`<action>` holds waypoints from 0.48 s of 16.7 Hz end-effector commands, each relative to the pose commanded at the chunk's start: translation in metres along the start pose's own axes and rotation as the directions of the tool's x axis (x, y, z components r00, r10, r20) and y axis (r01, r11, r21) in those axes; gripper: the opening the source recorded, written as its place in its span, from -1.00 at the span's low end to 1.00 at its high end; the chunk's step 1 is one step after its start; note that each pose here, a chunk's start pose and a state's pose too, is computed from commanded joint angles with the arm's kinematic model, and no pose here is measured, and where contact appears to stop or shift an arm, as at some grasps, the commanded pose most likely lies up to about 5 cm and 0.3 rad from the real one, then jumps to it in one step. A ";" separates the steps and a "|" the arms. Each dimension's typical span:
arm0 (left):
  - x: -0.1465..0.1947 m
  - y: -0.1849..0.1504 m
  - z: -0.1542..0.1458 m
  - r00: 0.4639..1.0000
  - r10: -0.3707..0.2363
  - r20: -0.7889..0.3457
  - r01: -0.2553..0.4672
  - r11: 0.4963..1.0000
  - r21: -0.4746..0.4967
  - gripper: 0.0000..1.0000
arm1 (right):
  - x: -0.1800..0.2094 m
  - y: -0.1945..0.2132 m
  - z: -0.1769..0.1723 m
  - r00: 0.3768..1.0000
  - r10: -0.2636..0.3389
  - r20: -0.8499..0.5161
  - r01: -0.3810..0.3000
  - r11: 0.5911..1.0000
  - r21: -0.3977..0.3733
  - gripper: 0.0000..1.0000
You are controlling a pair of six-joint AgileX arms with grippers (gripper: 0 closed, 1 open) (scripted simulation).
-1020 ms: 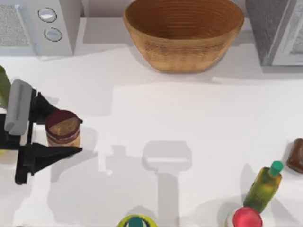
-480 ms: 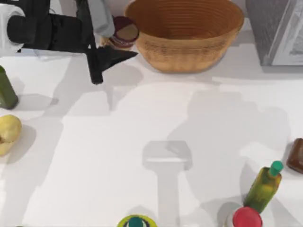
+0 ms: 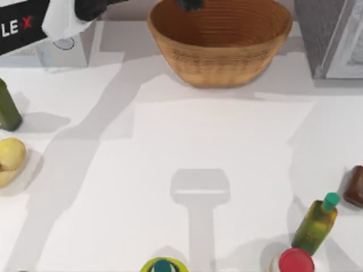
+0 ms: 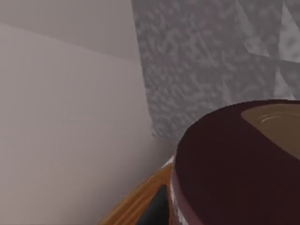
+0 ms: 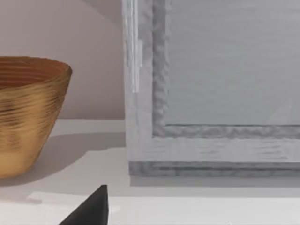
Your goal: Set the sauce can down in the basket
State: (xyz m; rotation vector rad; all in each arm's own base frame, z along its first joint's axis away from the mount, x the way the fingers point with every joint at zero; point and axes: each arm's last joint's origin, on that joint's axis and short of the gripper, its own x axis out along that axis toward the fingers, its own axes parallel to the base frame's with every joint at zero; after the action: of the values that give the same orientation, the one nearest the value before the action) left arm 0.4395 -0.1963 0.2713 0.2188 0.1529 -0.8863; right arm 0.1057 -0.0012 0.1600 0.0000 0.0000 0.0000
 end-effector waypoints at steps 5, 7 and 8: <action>0.023 -0.002 -0.002 0.997 0.073 0.033 -0.068 0.989 -0.134 -1.00 | 0.000 0.000 0.000 1.000 0.000 0.000 0.000 1.000 0.000 1.00; 0.023 -0.002 -0.002 0.997 0.074 0.033 -0.069 0.988 -0.137 -1.00 | 0.000 0.000 0.000 1.000 0.000 0.000 0.000 1.000 0.000 1.00; 0.023 -0.002 -0.002 0.997 0.074 0.033 -0.069 0.988 -0.137 -1.00 | 0.000 0.000 0.000 1.000 0.000 0.000 0.000 1.000 0.000 1.00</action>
State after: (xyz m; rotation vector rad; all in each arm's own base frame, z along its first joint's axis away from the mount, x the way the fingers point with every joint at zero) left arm 0.4523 -0.2146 0.2639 0.0806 0.1684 -0.8049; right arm 0.1057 -0.0012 0.1600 0.0000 0.0000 0.0000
